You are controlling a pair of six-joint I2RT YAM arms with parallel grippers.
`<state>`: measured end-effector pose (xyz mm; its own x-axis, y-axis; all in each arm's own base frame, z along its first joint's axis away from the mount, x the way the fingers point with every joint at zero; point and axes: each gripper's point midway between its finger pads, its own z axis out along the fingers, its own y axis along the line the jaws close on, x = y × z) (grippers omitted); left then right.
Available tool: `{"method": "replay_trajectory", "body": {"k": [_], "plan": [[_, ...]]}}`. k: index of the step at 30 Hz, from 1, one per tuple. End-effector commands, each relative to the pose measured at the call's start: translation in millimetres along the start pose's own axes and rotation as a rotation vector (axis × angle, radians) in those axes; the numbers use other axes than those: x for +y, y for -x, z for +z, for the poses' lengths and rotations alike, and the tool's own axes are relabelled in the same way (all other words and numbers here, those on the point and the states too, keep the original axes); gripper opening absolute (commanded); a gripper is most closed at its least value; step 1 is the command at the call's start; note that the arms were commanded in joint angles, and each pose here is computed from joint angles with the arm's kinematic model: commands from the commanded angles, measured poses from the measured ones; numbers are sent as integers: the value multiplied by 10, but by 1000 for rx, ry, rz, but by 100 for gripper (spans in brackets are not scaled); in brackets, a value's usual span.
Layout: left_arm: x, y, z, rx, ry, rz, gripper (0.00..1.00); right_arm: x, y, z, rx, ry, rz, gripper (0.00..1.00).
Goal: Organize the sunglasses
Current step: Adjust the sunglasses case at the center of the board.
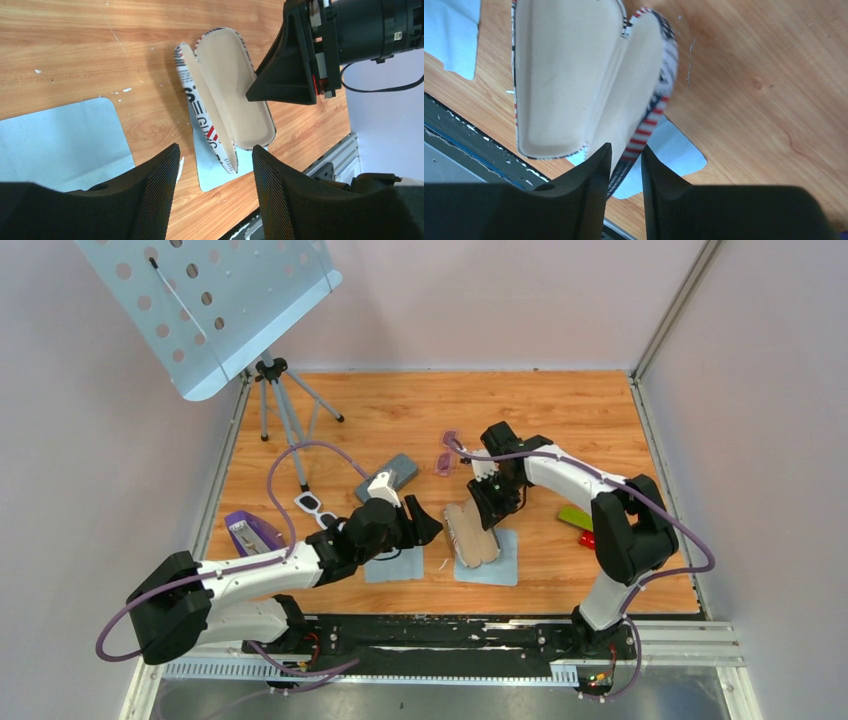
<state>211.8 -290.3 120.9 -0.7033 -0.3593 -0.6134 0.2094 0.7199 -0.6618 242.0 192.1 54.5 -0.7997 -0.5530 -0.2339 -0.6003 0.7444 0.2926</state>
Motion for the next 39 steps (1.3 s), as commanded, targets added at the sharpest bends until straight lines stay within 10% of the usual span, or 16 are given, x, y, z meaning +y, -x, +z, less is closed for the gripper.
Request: {"method": "replay_trajectory", "body": {"k": [1,17,39], "plan": [[80,5,-1,-12,22,14,59,-24,74,-75,1,-14,12,31],[148,-6,-93,-27,16,1,59,-184,293,-250,-51,-210,-165,8],[345,41,-110,-58,103,53,59,-702,1278,-888,-381,-1027,-1036,0]]}}
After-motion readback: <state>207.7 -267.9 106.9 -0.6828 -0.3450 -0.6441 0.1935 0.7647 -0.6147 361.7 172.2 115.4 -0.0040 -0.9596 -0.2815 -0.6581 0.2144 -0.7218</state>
